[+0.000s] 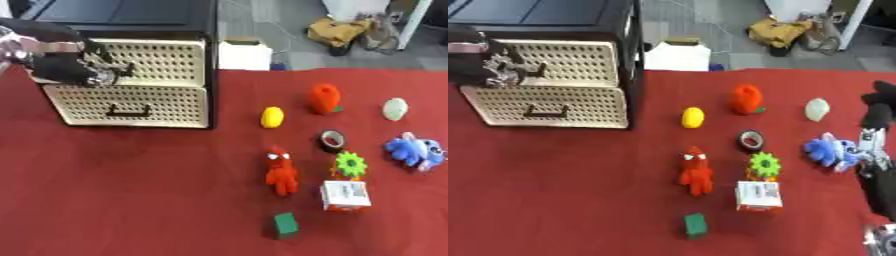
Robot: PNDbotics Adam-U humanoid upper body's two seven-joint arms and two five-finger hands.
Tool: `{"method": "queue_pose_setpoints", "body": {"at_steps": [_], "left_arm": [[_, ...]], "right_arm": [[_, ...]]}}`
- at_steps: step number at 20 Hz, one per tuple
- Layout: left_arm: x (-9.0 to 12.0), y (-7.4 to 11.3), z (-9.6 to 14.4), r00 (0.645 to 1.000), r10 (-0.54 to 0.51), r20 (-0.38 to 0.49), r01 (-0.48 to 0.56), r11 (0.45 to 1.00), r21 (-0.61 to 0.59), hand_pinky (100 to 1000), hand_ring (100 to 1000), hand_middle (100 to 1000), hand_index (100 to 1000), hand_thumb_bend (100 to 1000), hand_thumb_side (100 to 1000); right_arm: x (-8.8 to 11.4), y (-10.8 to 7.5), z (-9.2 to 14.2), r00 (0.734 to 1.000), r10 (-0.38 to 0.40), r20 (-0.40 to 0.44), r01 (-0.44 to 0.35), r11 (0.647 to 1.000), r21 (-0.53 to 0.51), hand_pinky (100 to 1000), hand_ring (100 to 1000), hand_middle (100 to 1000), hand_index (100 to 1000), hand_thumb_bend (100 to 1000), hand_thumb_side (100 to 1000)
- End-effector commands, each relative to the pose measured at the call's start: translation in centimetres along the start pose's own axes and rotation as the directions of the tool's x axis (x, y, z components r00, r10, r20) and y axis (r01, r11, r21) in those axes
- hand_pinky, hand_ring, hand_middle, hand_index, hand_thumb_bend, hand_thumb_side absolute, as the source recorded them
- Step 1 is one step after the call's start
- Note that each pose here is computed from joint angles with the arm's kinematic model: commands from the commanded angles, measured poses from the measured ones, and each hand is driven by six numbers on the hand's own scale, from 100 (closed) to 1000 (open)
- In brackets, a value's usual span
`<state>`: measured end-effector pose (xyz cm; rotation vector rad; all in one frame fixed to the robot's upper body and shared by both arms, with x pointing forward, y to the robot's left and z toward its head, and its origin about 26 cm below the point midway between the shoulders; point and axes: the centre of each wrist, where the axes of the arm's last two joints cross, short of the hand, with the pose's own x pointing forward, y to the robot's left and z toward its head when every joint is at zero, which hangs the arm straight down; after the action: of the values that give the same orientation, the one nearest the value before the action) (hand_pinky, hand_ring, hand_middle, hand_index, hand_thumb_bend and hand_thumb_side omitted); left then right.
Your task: Pick up objects from table and place into drawer.
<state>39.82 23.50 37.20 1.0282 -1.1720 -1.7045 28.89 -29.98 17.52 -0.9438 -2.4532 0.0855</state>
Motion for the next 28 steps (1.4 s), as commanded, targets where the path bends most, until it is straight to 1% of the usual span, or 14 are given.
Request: {"method": "queue_pose_setpoints", "body": {"at_steps": [1, 4, 18, 28], "left_arm": [[-0.3, 1.1, 0.6, 1.000, -0.009, -0.011, 0.010, 1.000, 0.028, 100, 100, 100, 958, 157, 1000], [-0.4, 0.9, 0.4, 1.000, -0.013, -0.013, 0.014, 1.000, 0.019, 100, 100, 100, 967, 158, 1000], [-0.8, 0.0, -0.8, 0.999, -0.024, -0.029, 0.023, 0.999, -0.024, 100, 100, 100, 948, 150, 1000], [-1.1, -0.6, -1.4, 0.999, -0.024, -0.045, 0.022, 0.999, -0.049, 100, 100, 100, 907, 150, 1000]], "right_arm": [[0.4, -0.2, -0.6, 1.000, 0.001, 0.029, -0.001, 1.000, -0.008, 706, 703, 621, 807, 100, 867], [0.4, -0.2, -0.6, 1.000, 0.000, 0.030, 0.000, 1.000, -0.008, 706, 704, 621, 807, 100, 867], [0.5, -0.1, -0.6, 1.000, -0.005, 0.029, 0.006, 1.000, -0.013, 707, 705, 619, 807, 100, 867], [0.5, -0.1, -0.6, 1.000, -0.007, 0.026, 0.007, 1.000, -0.018, 708, 705, 618, 807, 100, 867]]}}
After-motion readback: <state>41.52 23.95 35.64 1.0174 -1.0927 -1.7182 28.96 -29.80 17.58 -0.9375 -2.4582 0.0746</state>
